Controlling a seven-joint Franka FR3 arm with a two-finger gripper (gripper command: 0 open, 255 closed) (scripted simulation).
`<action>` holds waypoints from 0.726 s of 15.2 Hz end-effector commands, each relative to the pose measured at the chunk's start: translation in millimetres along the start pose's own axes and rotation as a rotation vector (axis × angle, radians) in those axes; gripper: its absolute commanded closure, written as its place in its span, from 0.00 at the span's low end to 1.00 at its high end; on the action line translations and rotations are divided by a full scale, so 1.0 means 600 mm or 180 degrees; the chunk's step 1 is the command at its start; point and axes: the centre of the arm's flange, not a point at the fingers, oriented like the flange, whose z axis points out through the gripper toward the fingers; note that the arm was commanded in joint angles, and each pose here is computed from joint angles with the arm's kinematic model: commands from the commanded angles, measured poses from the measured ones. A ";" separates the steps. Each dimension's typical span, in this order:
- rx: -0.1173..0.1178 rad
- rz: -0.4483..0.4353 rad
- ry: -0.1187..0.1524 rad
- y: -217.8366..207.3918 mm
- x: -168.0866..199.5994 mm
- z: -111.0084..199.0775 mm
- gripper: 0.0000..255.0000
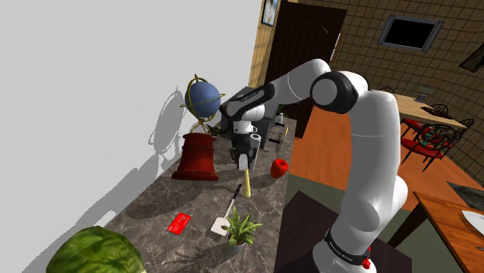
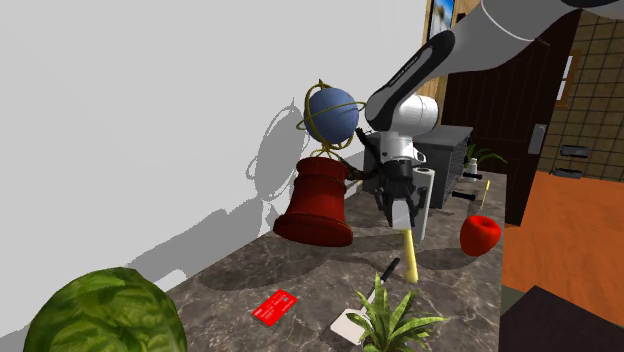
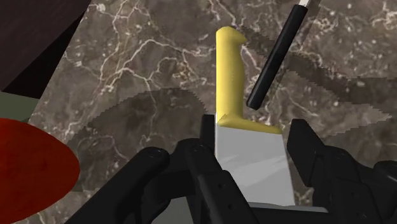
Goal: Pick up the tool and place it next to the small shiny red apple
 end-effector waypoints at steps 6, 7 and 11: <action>-0.0004 -0.0001 -0.0007 -0.010 0.029 0.057 1.00; -0.0004 -0.0001 -0.0007 -0.011 0.033 0.064 1.00; -0.0004 -0.0001 -0.0007 -0.015 0.051 0.095 1.00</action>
